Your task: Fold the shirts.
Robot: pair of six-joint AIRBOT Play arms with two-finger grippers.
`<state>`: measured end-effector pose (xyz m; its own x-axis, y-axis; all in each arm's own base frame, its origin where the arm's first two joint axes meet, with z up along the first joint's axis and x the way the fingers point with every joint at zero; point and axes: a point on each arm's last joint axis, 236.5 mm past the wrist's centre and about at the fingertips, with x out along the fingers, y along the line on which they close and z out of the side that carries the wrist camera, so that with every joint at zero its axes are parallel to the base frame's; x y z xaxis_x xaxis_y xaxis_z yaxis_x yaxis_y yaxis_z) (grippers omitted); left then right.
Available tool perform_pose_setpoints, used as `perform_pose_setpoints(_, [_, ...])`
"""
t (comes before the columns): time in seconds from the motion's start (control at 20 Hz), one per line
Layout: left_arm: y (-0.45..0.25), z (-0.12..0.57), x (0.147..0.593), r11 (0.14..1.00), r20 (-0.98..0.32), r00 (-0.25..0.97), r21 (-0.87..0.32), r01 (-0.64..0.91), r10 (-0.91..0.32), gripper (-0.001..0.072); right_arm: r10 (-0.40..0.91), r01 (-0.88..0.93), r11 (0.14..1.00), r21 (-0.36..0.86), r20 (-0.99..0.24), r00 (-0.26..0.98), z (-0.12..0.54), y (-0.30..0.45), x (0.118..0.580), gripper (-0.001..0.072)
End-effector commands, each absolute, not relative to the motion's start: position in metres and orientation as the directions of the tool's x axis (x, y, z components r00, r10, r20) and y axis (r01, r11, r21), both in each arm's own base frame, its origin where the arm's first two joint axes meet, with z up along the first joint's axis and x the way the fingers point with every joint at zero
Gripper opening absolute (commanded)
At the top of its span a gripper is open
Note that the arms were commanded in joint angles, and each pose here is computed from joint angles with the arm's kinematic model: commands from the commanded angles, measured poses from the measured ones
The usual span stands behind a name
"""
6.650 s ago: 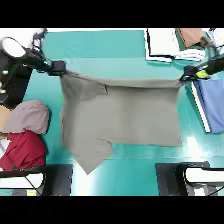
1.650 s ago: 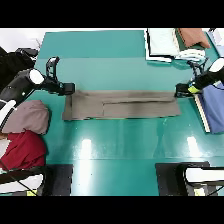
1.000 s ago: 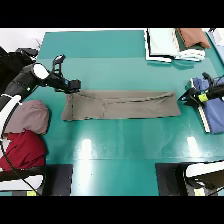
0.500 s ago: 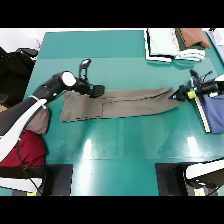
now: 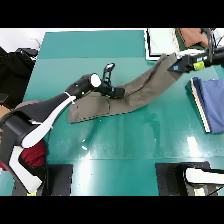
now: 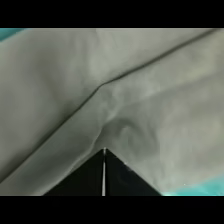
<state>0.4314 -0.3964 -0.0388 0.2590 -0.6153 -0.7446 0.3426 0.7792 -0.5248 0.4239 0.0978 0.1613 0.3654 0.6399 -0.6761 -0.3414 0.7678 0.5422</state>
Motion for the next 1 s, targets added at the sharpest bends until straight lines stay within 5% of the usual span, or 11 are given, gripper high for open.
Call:
perform_pose_setpoints(0.0, [-0.426, -0.055, 0.426, 0.759, -0.740, 0.221, -0.544, 0.358, -0.635, 0.0023, 0.674, -0.445, 0.733, 0.515, -0.636, 0.376, 0.207, 0.147, 0.413, 0.0019])
perform_pose_setpoints(0.4, [-0.394, -0.034, 0.439, 0.768, -0.772, 0.167, -0.534, 0.353, -0.614, 0.0023, 0.732, -0.538, 0.669, 0.513, -0.583, 0.354, 0.227, 0.216, 0.402, 0.0019])
perform_pose_setpoints(0.65, [-0.251, 0.095, 0.510, 0.870, -0.756, 0.441, -0.362, 0.333, -0.484, 0.0023, 0.825, -0.619, 0.551, 0.560, -0.480, 0.299, 0.242, 0.290, 0.388, 0.0019])
perform_pose_setpoints(0.85, [-0.121, 0.232, 0.509, 0.945, -0.626, 0.709, -0.243, 0.218, -0.324, 0.0024, 0.912, -0.688, 0.392, 0.611, -0.356, 0.203, 0.216, 0.409, 0.378, 0.0023])
perform_pose_setpoints(0.9, [-0.098, 0.257, 0.501, 0.956, -0.591, 0.754, -0.223, 0.189, -0.287, 0.0024, 0.927, -0.709, 0.359, 0.607, -0.317, 0.198, 0.204, 0.444, 0.376, 0.0097])
perform_pose_setpoints(0.95, [-0.079, 0.279, 0.492, 0.965, -0.559, 0.790, -0.207, 0.162, -0.253, 0.0024, 0.938, -0.716, 0.333, 0.613, -0.295, 0.184, 0.193, 0.473, 0.373, 0.0300])
